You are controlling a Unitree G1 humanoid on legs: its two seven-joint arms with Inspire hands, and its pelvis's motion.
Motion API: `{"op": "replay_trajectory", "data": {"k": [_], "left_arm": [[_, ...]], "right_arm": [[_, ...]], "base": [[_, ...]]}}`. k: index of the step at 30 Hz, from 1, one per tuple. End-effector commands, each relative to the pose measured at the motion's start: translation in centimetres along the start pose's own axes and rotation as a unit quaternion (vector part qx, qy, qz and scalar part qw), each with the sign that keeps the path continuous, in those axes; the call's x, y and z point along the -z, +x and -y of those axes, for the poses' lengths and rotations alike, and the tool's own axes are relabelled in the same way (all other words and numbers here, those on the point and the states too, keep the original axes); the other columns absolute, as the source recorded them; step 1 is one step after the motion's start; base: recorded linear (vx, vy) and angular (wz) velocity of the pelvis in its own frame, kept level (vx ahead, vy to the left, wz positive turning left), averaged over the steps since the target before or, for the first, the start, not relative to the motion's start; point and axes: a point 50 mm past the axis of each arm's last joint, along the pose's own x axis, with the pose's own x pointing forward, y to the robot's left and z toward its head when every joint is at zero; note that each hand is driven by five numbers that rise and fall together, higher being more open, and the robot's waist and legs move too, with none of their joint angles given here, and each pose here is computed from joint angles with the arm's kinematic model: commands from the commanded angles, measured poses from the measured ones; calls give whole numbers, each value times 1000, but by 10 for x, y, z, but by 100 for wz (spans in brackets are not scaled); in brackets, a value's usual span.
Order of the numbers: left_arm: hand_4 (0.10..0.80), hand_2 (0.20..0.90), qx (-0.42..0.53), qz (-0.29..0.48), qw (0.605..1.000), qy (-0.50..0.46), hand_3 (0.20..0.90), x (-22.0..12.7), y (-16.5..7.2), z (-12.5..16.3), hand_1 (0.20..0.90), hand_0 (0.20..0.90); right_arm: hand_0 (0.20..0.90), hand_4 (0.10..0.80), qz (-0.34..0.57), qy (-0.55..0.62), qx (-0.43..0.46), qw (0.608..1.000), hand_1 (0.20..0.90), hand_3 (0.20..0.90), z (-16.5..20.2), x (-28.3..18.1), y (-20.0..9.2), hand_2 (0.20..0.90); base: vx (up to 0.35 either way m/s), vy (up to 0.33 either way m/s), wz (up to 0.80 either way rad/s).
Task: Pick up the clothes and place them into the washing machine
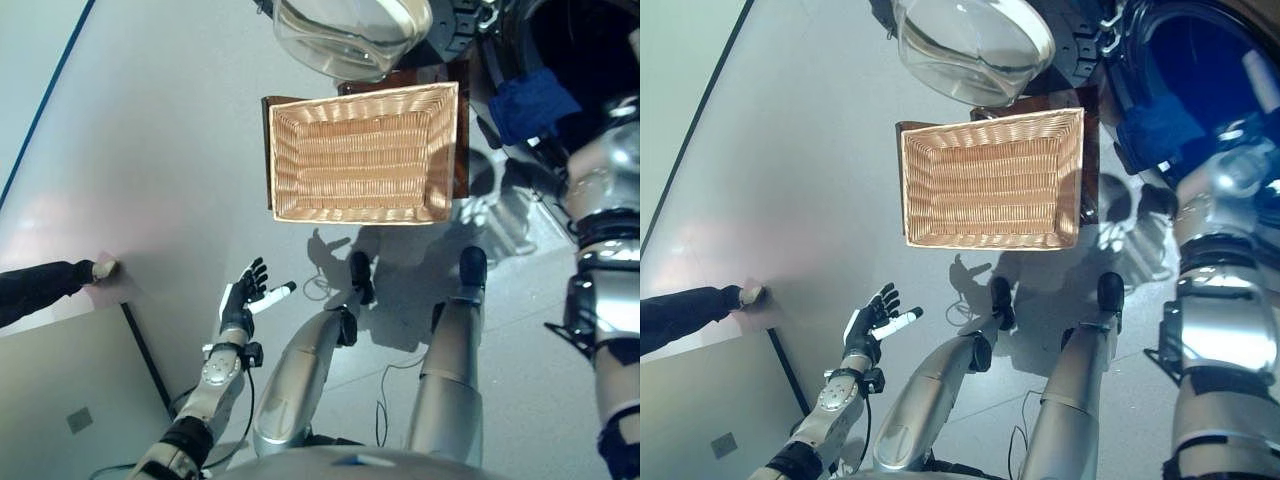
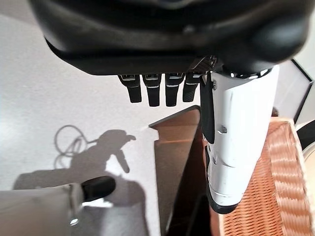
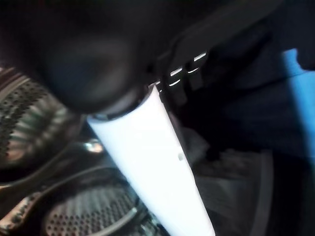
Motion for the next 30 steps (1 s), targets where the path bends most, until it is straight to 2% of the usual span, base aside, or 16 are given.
{"op": "replay_trajectory", "data": {"k": [1, 5, 15, 23, 26, 30], "left_arm": [[800, 900, -66, 27, 997, 0, 900, -2, -10, -32, 900, 900], [800, 900, -70, 24, 997, 0, 900, 0, -12, -33, 900, 900], [800, 900, -78, 28, 997, 1, 900, 0, -14, -37, 900, 900], [800, 900, -82, 19, 996, -6, 900, 4, -13, -34, 900, 900], [800, 900, -83, 16, 996, -7, 900, 5, -13, -34, 900, 900], [800, 900, -84, 11, 996, -5, 900, 8, -14, -34, 900, 900]], "right_arm": [[900, 800, 114, 13, -46, 992, 900, 900, -9, -33, -7, 900], [900, 800, 92, 16, -73, 993, 900, 900, -13, -4, -31, 900], [900, 800, 41, 46, -87, 994, 900, 900, -3, 35, -56, 900], [900, 800, -60, 87, -58, 993, 900, 900, 15, 83, -76, 900], [900, 800, -98, 124, -22, 987, 900, 900, 23, 96, -78, 900], [900, 800, -113, 146, 5, 983, 900, 900, 27, 101, -78, 900]], "base": [[-5, 28, -10], [-1, 42, -6], [-1, 31, -8], [1, 31, -11], [-5, 15, -5], [0, 0, 0]]}}
